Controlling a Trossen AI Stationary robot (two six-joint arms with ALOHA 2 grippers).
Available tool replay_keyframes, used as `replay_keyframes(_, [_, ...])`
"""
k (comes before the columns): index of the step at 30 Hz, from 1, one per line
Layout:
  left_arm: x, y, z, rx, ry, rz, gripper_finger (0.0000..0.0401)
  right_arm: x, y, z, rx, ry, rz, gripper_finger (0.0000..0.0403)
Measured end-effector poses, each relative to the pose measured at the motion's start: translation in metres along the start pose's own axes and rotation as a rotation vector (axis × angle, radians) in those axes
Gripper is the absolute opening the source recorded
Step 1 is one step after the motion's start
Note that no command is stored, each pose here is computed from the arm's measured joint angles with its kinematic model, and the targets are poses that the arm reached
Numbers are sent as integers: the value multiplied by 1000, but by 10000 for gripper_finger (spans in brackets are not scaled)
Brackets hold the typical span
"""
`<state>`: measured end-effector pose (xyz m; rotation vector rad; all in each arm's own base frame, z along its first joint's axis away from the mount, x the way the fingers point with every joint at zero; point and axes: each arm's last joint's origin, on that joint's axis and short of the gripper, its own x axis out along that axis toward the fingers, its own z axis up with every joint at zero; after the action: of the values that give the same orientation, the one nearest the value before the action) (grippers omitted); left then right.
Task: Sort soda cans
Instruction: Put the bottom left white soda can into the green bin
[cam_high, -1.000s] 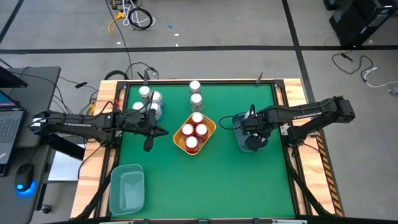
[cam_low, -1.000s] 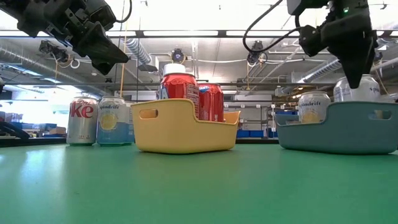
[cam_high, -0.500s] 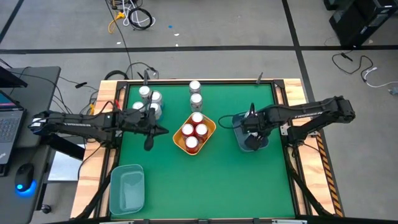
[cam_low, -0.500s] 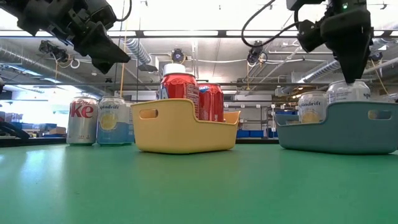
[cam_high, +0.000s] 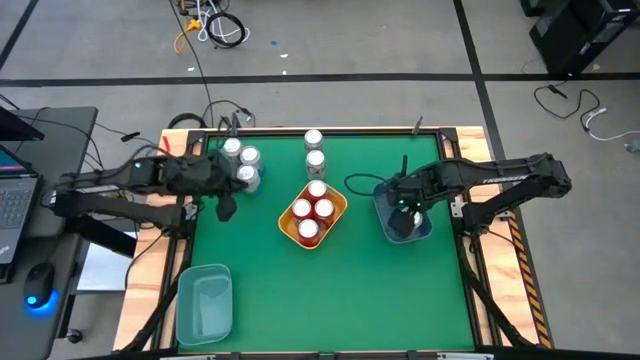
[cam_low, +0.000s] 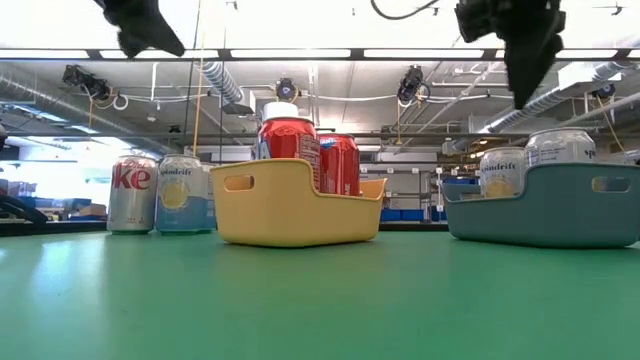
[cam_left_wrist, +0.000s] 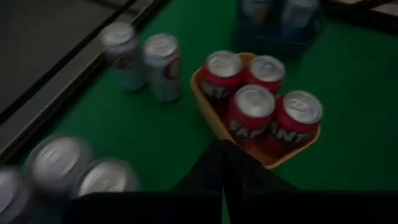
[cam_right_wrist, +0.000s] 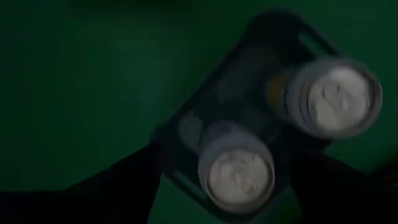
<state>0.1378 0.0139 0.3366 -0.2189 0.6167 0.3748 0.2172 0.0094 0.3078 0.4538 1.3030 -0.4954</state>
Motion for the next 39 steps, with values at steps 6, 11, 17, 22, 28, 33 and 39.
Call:
replay_keyframes(6, [-20,5,14,-54,106,116,6,2,10,17,-55,-182,75,310])
replay_keyframes(11, [-16,7,19,-20,148,199,7,2,21,43,-99,-451,222,306])
replay_keyframes(17, [-6,4,22,94,89,122,7,6,34,75,-196,-692,280,305])
replay_keyframes(22, [-9,15,18,58,139,179,3,15,42,96,-259,-816,281,308])
replay_keyframes(28, [-11,35,6,-48,382,292,2,37,49,110,-318,-829,252,305])
replay_keyframes(33, [-2,48,7,-100,537,338,20,53,51,116,-322,-788,235,302])
replay_keyframes(39, [23,58,7,-102,721,344,97,57,53,116,-338,-768,263,303])
